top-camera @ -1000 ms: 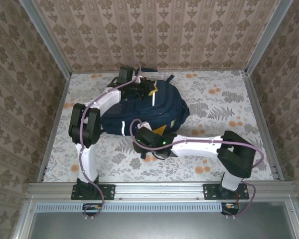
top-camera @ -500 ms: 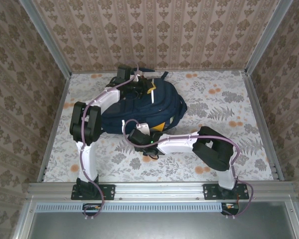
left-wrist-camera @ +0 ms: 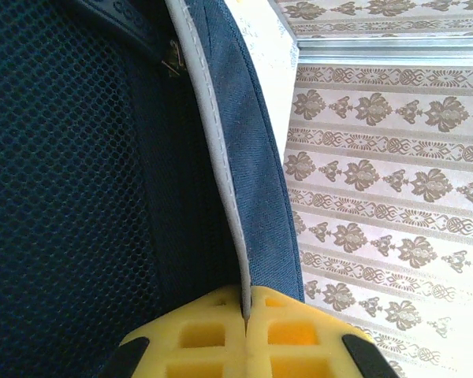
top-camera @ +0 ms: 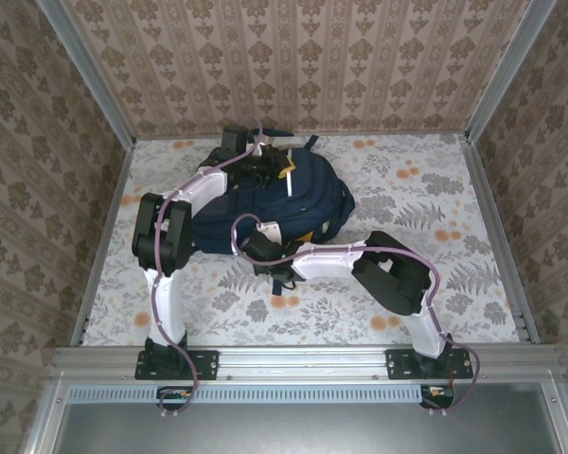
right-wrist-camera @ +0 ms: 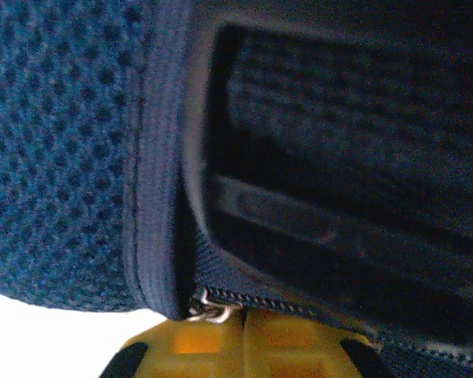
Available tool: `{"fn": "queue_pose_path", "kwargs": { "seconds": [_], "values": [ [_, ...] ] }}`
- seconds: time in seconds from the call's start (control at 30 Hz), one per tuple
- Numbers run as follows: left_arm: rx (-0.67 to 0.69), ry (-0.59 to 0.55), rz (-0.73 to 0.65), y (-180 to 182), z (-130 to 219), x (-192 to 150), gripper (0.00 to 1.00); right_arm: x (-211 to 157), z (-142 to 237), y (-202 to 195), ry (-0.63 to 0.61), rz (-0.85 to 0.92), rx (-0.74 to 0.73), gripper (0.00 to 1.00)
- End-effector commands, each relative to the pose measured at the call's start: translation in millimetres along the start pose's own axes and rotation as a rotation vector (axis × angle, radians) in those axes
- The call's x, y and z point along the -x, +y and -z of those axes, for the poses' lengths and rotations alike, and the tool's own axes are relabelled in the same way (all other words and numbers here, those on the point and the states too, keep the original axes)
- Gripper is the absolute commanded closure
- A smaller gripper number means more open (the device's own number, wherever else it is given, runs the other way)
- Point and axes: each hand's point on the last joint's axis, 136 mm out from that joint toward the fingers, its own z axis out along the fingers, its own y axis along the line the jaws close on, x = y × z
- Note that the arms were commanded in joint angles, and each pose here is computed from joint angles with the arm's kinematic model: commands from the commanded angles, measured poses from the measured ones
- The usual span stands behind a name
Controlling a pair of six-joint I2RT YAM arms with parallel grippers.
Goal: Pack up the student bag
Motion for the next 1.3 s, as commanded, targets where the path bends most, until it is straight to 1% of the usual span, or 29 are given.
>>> {"fn": "queue_pose_path", "kwargs": {
  "seconds": [0.0,0.07,0.13,0.17,0.23,0.33,0.4,0.43,0.47,0.5,0.53,0.6,0.63,0.7,0.77,0.9,1.1,1.27],
  "values": [
    [0.043,-0.061,0.003,14.7,17.6,17.7,0.83,10.1,16.5,-10.8,-0.032,-0.022,0.022,1.0],
    [0.082,-0.083,-0.016,16.7,30.9,19.2,0.65,10.3,23.5,-19.0,-0.034,-0.029,0.044,1.0],
    [0.115,-0.116,-0.037,16.1,47.8,20.9,0.55,7.4,27.2,-25.2,-0.017,-0.042,0.085,1.0],
    [0.137,-0.131,-0.048,16.7,58.0,19.7,0.51,7.2,29.5,-26.4,-0.011,-0.051,0.121,1.0],
    [0.19,-0.163,-0.078,17.9,80.4,15.3,0.47,6.2,33.5,-27.6,-0.004,-0.052,0.166,1.0],
    [0.294,-0.236,-0.116,24.9,120.8,1.2,0.45,6.2,39.7,-28.8,-0.002,-0.03,0.191,1.0],
    [0.356,-0.284,-0.091,38.0,146.4,-11.4,0.43,5.5,42.1,-29.9,0.001,-0.033,0.207,1.0],
    [0.359,-0.309,-0.081,40.5,157.8,-18.9,0.43,4.3,43.1,-24.1,0.015,-0.038,0.25,1.0],
    [0.364,-0.323,-0.063,48.8,165.4,-27.2,0.42,3.2,43.6,-17.3,0.03,-0.042,0.292,0.97],
    [0.366,-0.338,-0.046,53.3,172.2,-34.1,0.41,1.6,43.6,-11.6,0.04,-0.042,0.319,0.89],
    [0.373,-0.356,-0.023,59.8,179.2,-40.7,0.41,0.8,43.7,-3.7,0.041,-0.033,0.347,0.79],
    [0.396,-0.39,0.031,72.0,195.1,-48.7,0.4,-1.5,40.8,4.5,0.028,-0.009,0.343,0.68],
    [0.389,-0.406,0.052,74.1,202.8,-52.1,0.4,-1.9,37.4,5.7,0.021,-0.003,0.319,0.63],
    [0.374,-0.424,0.058,75.3,211.1,-57.3,0.4,-1.3,31.1,6.6,0.006,-0.011,0.289,0.6],
    [0.366,-0.431,0.061,76.7,217.1,-62.4,0.4,-0.6,25.2,4.1,-0.016,-0.028,0.244,0.54],
    [0.345,-0.424,0.076,79.4,220.1,-67.2,0.4,-1.8,17.7,3.2,-0.04,-0.023,0.19,0.53],
    [0.348,-0.41,0.093,89.4,218.2,-69.4,0.41,2.9,6.4,-1.2,-0.086,-0.028,0.111,0.56],
    [0.364,-0.418,0.098,99.2,221.6,-74.4,0.41,11.3,-3.5,1.4,-0.115,-0.021,0.077,0.61]
  ]
}}
